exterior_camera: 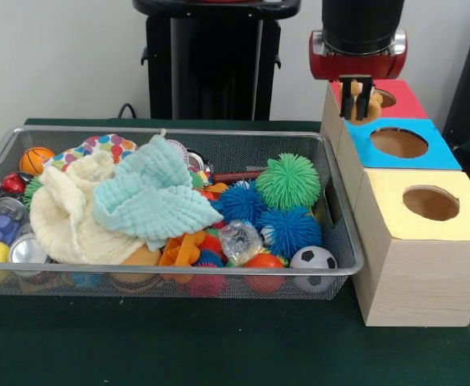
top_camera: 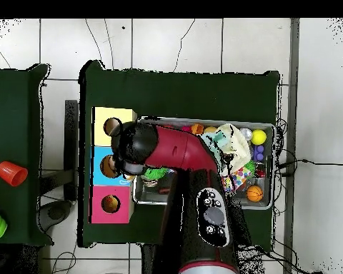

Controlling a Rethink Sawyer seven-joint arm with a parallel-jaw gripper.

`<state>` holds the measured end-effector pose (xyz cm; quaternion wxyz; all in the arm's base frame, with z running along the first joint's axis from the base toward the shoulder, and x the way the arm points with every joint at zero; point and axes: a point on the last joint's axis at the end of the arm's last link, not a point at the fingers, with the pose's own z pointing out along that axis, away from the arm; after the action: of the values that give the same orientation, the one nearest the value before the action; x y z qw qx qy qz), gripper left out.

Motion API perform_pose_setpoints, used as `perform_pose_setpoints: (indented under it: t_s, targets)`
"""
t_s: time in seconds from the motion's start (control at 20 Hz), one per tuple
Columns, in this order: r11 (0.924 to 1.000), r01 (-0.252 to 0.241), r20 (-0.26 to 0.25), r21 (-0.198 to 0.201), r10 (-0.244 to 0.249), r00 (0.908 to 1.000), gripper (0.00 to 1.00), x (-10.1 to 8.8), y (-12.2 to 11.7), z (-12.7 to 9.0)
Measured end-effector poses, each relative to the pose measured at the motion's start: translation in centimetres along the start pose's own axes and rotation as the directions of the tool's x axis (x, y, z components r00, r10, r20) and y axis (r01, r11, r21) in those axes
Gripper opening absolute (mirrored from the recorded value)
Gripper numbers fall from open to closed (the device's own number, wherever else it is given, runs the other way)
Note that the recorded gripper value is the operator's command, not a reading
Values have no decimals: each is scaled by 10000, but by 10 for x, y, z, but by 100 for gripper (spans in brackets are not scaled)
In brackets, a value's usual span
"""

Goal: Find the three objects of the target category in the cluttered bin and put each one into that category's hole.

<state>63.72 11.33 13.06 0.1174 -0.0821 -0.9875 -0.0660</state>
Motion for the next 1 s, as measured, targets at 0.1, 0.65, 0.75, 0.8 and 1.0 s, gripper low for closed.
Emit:
perform_pose_setpoints:
  t_s: [0.1, 0.65, 0.75, 0.8, 1.0]
  targets:
    - [10000, -82, 365, 35, 81, 9993, 0, 4, -5, 7]
    - [9990, -386, 1123, 239, 357, 9930, 0, 47, -24, 54]
    - [9989, -396, 946, 255, 371, 9948, 0, 55, -25, 59]
    - [9989, -376, 886, 267, 351, 9955, 0, 58, -24, 61]
    - [9991, -316, 774, 293, 293, 9966, 0, 64, -20, 65]
